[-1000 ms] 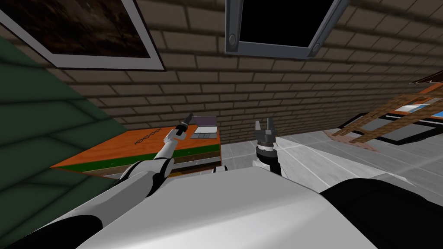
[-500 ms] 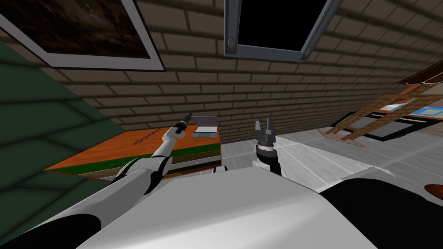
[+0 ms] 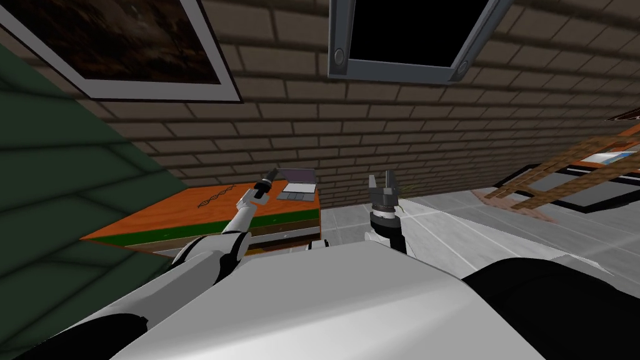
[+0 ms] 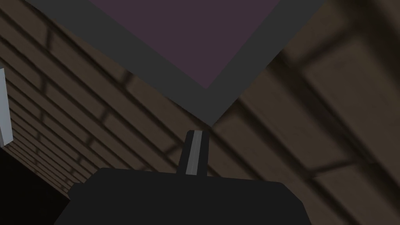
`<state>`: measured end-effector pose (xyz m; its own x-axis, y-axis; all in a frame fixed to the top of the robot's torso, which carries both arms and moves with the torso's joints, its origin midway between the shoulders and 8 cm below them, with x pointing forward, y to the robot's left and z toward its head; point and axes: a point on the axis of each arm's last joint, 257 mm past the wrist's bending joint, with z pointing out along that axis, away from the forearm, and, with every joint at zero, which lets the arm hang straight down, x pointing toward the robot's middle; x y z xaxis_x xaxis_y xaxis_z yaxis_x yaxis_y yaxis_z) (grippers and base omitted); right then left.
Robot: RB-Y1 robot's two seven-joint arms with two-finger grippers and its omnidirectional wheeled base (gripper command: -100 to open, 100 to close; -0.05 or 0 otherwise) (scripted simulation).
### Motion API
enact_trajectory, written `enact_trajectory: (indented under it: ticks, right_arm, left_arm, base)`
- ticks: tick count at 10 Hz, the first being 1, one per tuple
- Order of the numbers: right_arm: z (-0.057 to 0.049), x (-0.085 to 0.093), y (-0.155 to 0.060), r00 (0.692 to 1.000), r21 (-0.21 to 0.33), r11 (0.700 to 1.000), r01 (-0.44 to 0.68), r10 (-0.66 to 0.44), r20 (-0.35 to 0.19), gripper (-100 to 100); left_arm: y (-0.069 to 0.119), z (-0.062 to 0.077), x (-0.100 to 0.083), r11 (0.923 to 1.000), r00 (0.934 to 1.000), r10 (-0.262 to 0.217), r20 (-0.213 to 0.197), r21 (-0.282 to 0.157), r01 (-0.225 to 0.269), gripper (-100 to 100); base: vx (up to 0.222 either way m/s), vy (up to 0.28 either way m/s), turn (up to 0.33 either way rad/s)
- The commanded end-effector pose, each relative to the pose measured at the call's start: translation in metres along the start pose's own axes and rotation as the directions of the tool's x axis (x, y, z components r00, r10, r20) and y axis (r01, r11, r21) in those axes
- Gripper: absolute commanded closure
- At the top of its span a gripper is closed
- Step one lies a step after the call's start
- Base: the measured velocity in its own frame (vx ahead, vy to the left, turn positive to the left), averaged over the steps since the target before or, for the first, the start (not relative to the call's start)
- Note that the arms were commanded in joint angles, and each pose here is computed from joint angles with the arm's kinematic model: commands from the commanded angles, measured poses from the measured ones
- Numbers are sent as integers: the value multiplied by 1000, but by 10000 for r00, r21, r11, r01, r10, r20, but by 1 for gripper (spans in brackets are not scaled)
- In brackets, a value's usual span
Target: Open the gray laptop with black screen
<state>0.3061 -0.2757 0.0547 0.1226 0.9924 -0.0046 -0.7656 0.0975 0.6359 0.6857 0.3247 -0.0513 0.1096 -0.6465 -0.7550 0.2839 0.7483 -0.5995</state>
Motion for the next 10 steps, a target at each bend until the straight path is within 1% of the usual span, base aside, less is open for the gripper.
enact_trajectory:
  ticks: [1,2,3,4,5,6,7,8,9,10]
  right_arm:
    - [0,0,0,10000,0,10000,-1,1,0,0]
    - [0,0,0,10000,0,10000,0,0,0,0]
    - [0,0,0,10000,0,10000,-1,1,0,0]
    - [0,0,0,10000,-1,10000,-1,1,0,0]
    - [0,0,0,10000,0,10000,0,0,0,0]
    - [0,0,0,10000,0,10000,0,0,0,0]
    - [0,0,0,10000,0,10000,0,0,0,0]
    - [0,0,0,10000,0,10000,0,0,0,0]
    - [0,0,0,10000,-1,10000,-1,1,0,0]
    - [0,0,0,10000,0,10000,0,0,0,0]
  left_arm:
    - [-8,-13,10,9986,9998,-119,143,514,111,100]
    - [-9,-22,16,9975,9995,-194,264,682,176,100]
    - [-14,-23,15,9962,9994,-195,273,859,171,100]
    - [-16,-33,19,9940,9988,-263,424,1074,216,100]
    - [-17,-33,19,9933,9987,-263,428,1132,213,100]
    - [-19,-44,22,9909,9977,-323,604,1327,240,100]
    - [-18,-54,25,9897,9962,-371,789,1410,257,100]
    - [-24,-55,24,9864,9960,-375,816,1629,238,100]
    - [-22,-66,26,9853,9939,-413,1023,1693,235,100]
    - [-26,-67,25,9825,9936,-417,1047,1850,217,100]
  base:
    - [41,-18,90]
    - [59,-26,196]
    - [48,-21,-18]
    - [56,-13,77]
    - [41,-16,70]
    - [41,-17,92]
    - [68,-33,134]
    - [52,-28,56]
    - [45,-14,69]
    - [31,-12,59]
